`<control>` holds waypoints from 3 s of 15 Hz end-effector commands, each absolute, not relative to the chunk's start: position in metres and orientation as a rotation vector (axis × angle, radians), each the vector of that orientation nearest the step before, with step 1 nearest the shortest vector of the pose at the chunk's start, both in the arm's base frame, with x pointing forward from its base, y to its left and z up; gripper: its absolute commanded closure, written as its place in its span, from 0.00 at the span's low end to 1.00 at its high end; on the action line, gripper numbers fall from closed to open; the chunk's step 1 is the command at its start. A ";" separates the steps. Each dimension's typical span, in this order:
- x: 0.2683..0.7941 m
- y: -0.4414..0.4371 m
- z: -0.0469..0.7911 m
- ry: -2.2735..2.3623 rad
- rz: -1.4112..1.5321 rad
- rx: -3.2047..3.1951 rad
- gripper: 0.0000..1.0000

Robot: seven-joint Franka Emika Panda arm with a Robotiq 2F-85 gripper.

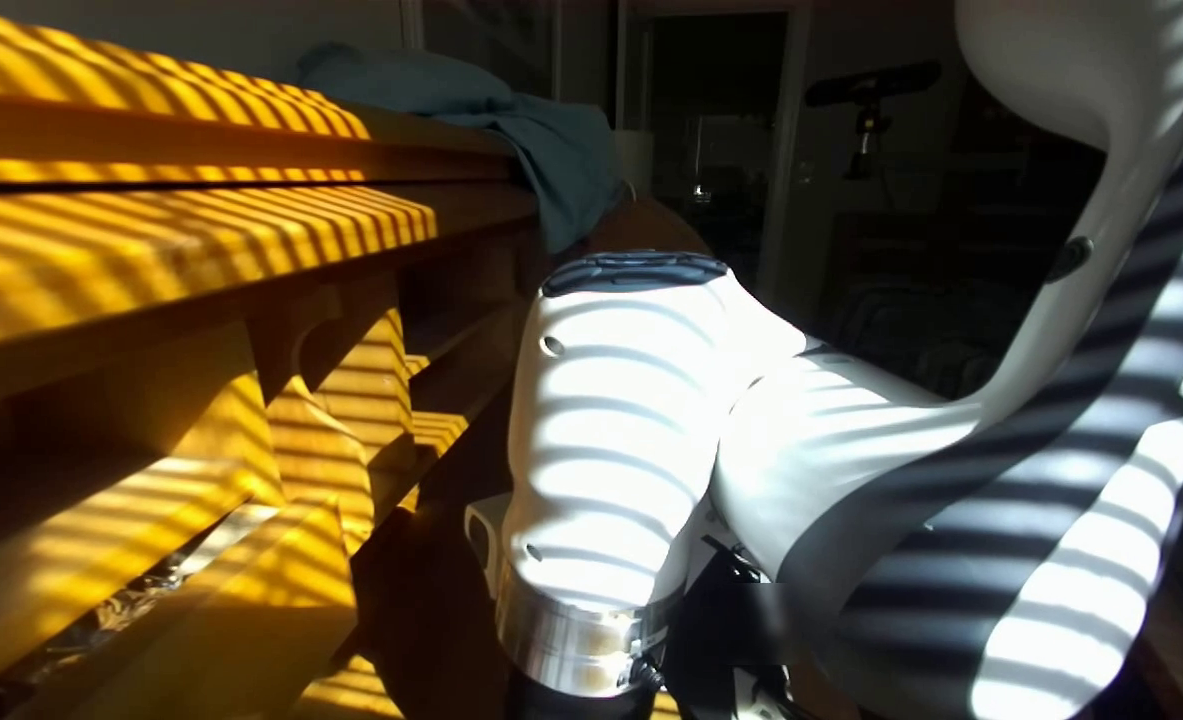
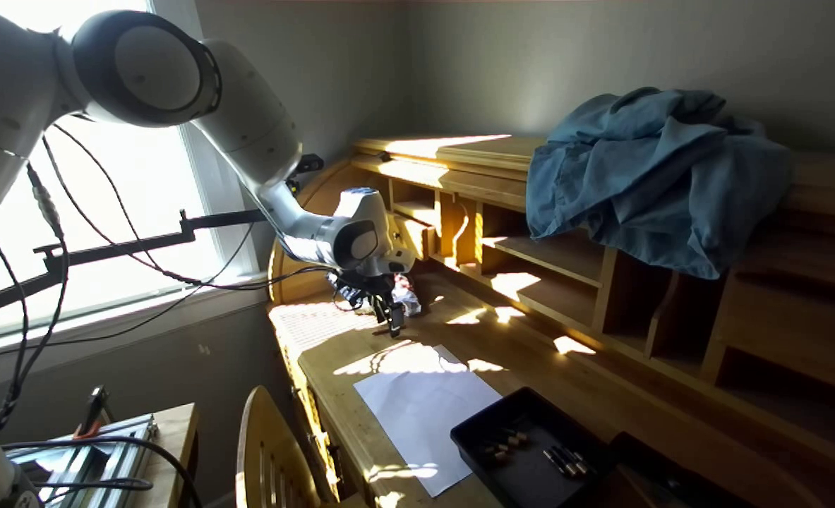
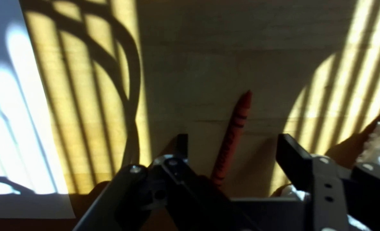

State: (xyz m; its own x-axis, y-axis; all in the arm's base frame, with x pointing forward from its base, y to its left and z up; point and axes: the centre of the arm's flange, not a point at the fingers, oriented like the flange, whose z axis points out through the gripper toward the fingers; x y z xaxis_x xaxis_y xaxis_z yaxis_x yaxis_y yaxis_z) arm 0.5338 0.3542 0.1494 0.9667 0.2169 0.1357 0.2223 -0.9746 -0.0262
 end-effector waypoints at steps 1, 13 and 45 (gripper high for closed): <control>0.541 0.359 0.143 -0.368 -0.234 -3.076 0.58; 0.537 0.350 0.164 -0.294 -0.228 -3.085 0.98; 0.458 0.187 0.186 0.578 -0.346 -3.070 0.98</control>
State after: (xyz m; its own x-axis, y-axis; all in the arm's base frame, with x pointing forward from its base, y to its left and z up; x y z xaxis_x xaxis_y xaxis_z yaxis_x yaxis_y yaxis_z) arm 0.4710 0.1983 0.1781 0.9189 -0.3341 0.2098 -0.3387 -0.9408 -0.0145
